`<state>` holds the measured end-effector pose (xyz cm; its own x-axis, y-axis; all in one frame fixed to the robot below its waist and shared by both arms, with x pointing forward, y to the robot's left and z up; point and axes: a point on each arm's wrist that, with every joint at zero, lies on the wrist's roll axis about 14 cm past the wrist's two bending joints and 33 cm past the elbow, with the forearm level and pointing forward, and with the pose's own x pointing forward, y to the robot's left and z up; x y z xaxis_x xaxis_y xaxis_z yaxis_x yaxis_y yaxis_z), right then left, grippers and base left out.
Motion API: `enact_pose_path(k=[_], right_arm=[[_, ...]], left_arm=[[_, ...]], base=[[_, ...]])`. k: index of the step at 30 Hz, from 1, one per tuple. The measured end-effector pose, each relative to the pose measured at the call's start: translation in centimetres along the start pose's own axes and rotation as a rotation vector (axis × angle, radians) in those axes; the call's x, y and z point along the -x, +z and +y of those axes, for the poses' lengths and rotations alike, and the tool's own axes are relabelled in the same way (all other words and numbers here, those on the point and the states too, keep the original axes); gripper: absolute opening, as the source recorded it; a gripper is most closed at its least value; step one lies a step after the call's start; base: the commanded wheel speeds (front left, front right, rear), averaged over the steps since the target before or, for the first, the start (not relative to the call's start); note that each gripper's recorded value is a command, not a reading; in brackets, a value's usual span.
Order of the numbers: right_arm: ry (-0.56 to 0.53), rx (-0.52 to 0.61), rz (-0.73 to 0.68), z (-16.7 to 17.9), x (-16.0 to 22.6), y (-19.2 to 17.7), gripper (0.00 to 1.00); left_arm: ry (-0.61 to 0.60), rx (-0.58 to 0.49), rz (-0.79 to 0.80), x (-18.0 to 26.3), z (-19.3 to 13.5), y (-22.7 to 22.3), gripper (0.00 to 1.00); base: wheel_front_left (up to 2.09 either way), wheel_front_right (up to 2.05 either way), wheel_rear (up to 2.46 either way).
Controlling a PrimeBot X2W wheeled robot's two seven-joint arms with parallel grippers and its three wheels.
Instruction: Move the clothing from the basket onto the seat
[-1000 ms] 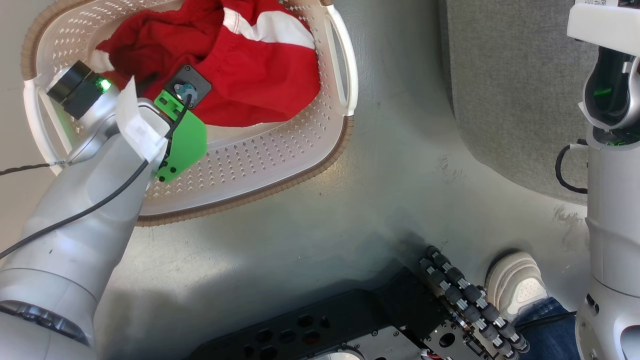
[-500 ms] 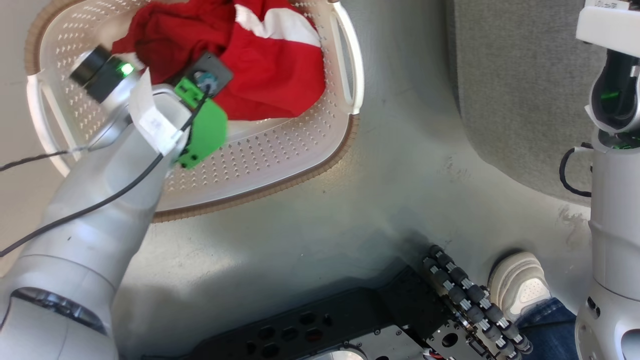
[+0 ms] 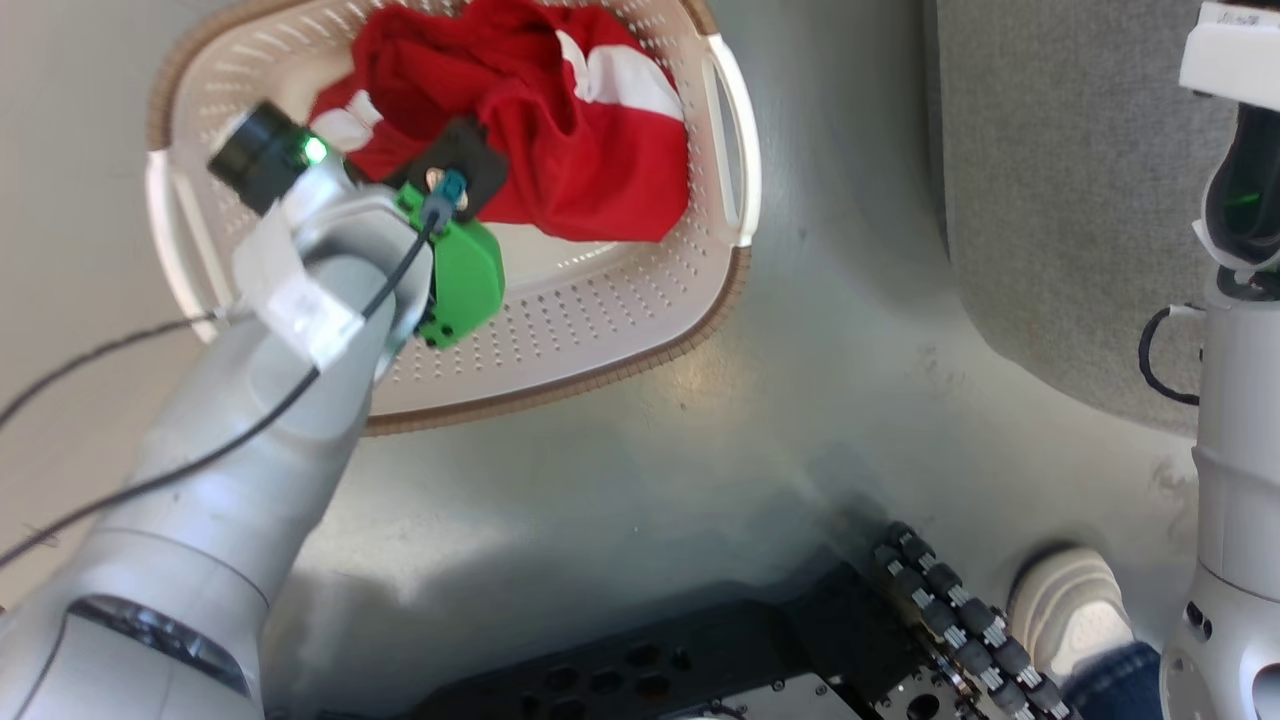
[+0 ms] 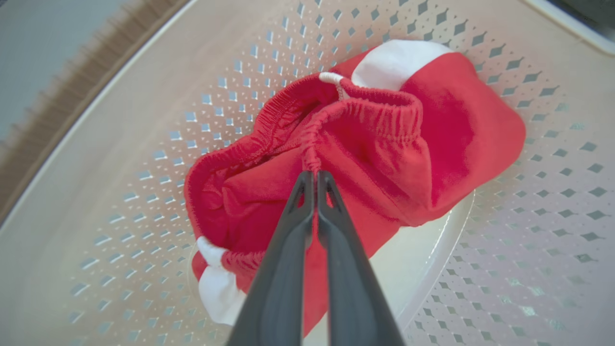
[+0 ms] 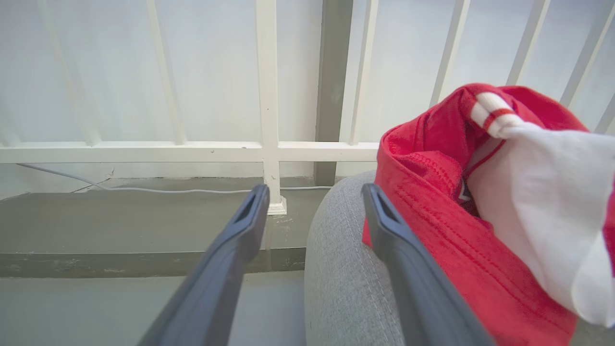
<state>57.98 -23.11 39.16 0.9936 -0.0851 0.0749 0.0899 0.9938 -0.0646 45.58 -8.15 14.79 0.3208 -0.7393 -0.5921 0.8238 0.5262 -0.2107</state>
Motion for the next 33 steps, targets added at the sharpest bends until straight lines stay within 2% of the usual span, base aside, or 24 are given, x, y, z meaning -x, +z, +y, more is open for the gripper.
enact_pose_path(k=[9, 24, 33], right_arm=[[-0.011, -0.008, 0.002, -0.5, 1.0, 1.9, 1.0], [-0.038, -0.046, -0.028, -1.4, 3.4, 6.6, 1.0], [-0.051, -0.068, -0.066, -1.8, 5.0, 9.9, 1.0]], left_arm=[[0.032, 0.04, -0.118, 3.0, -1.1, 3.6, 0.0], [0.083, -0.037, -0.313, 8.7, -2.6, 12.3, 0.0], [0.154, -0.023, -0.472, 13.4, -3.1, 17.9, 0.0]], base=[[0.0, 0.0, 0.0], [0.0, 0.0, 0.0], [0.0, 0.0, 0.0]])
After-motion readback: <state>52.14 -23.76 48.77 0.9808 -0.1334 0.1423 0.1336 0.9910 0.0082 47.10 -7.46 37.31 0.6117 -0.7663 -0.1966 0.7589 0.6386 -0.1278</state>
